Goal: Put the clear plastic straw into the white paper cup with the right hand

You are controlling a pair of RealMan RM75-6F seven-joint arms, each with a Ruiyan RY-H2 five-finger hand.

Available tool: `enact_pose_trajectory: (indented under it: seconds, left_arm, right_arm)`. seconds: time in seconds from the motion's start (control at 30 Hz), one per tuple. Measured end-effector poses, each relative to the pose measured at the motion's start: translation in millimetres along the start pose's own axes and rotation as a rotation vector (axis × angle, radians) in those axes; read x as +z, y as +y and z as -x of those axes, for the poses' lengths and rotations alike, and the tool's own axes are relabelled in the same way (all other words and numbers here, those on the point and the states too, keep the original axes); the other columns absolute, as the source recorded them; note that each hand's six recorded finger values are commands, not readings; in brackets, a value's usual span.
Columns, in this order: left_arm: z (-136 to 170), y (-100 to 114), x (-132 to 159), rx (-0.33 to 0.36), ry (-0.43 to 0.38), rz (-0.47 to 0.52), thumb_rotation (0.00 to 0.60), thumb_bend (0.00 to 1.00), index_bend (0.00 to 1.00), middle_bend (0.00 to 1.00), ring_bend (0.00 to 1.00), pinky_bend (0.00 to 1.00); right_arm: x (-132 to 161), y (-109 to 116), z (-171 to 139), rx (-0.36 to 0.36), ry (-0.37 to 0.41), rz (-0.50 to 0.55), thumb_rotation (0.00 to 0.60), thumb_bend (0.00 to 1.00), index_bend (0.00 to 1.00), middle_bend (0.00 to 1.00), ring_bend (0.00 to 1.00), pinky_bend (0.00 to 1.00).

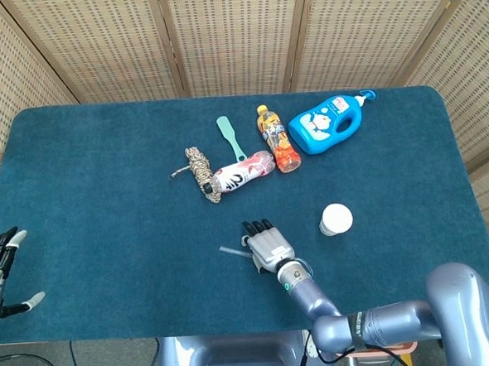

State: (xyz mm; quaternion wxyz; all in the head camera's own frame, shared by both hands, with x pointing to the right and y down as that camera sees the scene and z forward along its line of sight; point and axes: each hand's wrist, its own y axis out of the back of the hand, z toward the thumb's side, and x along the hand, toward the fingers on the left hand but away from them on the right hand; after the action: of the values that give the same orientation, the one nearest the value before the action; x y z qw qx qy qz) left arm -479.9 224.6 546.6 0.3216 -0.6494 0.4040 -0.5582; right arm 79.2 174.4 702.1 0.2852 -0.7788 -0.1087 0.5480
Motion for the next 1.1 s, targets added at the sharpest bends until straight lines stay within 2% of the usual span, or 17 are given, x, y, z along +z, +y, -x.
enact_pose_trajectory:
  seconds: [0.43,0.87,0.93,1.0,1.1]
  left_arm:
    - [0,0,0,0.001,-0.002,0.001,0.600,0.12,0.00,0.00,0.00,0.00]
    - [0,-2,2,-0.002,-0.004,-0.005,0.600,0.12,0.00,0.00,0.00,0.00]
    - [0,-2,3,-0.001,-0.005,-0.004,0.600,0.12,0.00,0.00,0.00,0.00]
    - [0,-2,3,-0.003,-0.005,-0.006,0.600,0.12,0.00,0.00,0.00,0.00]
    - [0,-3,3,-0.006,-0.006,-0.010,0.600,0.12,0.00,0.00,0.00,0.00]
  right_arm:
    - [12,-16,-8,0.055,0.059,-0.007,0.600,0.72,0.30,0.00,0.00,0.00]
    - [15,-21,-29,0.055,0.142,-0.086,0.600,0.71,0.30,0.00,0.00,0.00]
    - [16,-19,-30,0.034,0.157,-0.091,0.600,0.64,0.30,0.00,0.00,0.00]
    - [18,-16,-32,0.006,0.174,-0.098,0.600,0.48,0.30,0.00,0.00,0.00]
    - [21,-11,-34,-0.054,0.209,-0.110,0.600,0.37,0.31,0.00,0.00,0.00]
